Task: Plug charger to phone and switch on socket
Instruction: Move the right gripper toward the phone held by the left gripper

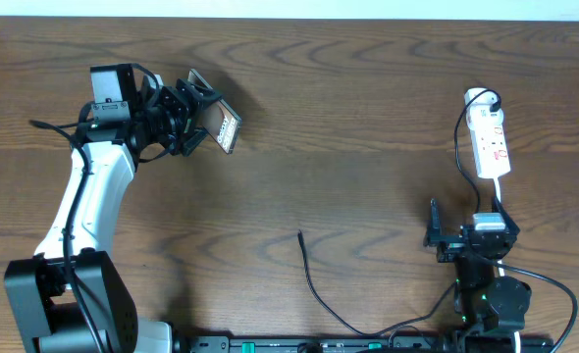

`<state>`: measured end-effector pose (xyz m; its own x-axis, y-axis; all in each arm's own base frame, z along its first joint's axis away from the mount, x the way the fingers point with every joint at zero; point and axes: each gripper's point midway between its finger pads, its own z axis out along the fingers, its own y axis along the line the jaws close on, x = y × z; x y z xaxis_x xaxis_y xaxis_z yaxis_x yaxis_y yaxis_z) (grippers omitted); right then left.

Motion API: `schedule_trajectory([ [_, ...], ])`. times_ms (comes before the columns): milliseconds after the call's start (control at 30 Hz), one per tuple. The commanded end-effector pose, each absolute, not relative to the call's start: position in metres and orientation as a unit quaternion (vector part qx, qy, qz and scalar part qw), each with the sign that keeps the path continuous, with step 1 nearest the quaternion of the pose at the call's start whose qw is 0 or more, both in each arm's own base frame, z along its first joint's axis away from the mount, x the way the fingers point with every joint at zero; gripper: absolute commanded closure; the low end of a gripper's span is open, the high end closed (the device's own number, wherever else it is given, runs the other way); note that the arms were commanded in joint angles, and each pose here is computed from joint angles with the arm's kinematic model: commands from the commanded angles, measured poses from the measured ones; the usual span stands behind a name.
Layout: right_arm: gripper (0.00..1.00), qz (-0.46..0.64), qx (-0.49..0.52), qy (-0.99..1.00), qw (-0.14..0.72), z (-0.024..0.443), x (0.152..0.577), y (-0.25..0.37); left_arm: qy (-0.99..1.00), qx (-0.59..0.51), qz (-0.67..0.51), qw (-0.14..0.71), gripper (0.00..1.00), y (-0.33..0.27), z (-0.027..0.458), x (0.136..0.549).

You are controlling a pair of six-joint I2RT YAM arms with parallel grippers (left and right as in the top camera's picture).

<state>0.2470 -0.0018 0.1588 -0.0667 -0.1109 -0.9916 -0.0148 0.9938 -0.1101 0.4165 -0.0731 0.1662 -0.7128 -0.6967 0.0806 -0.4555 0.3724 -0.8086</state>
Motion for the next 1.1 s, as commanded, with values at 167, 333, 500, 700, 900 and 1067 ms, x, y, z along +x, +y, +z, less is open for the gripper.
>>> schedule_trajectory([
  [167, 0.01, 0.021, -0.096, 0.664, 0.741, 0.200, 0.244, 0.027, 0.799, -0.328, -0.476, 0.164, 0.93, -0.080, 0.200, 0.427],
  [333, 0.01, 0.113, -0.085, 0.655, 0.742, 0.214, 0.239, 0.045, 0.783, -0.331, -0.504, 0.153, 0.93, -0.085, 0.207, 0.432],
  [500, 0.01, 0.186, -0.114, 0.676, 0.704, 0.225, 0.240, 0.068, 0.781, -0.329, -0.510, 0.148, 0.93, -0.087, 0.208, 0.431],
  [700, 0.01, 0.279, -0.187, 0.696, 0.635, 0.263, 0.260, 0.104, 0.777, -0.334, -0.513, 0.148, 0.93, -0.087, 0.210, 0.433],
  [900, 0.01, 0.413, -0.227, 0.699, 0.537, 0.288, 0.306, 0.138, 0.765, -0.341, -0.522, 0.162, 0.93, -0.085, 0.218, 0.441],
  [1067, 0.01, 0.494, -0.246, 0.684, 0.476, 0.280, 0.352, 0.179, 0.758, -0.363, -0.516, 0.167, 0.93, -0.082, 0.218, 0.446],
])
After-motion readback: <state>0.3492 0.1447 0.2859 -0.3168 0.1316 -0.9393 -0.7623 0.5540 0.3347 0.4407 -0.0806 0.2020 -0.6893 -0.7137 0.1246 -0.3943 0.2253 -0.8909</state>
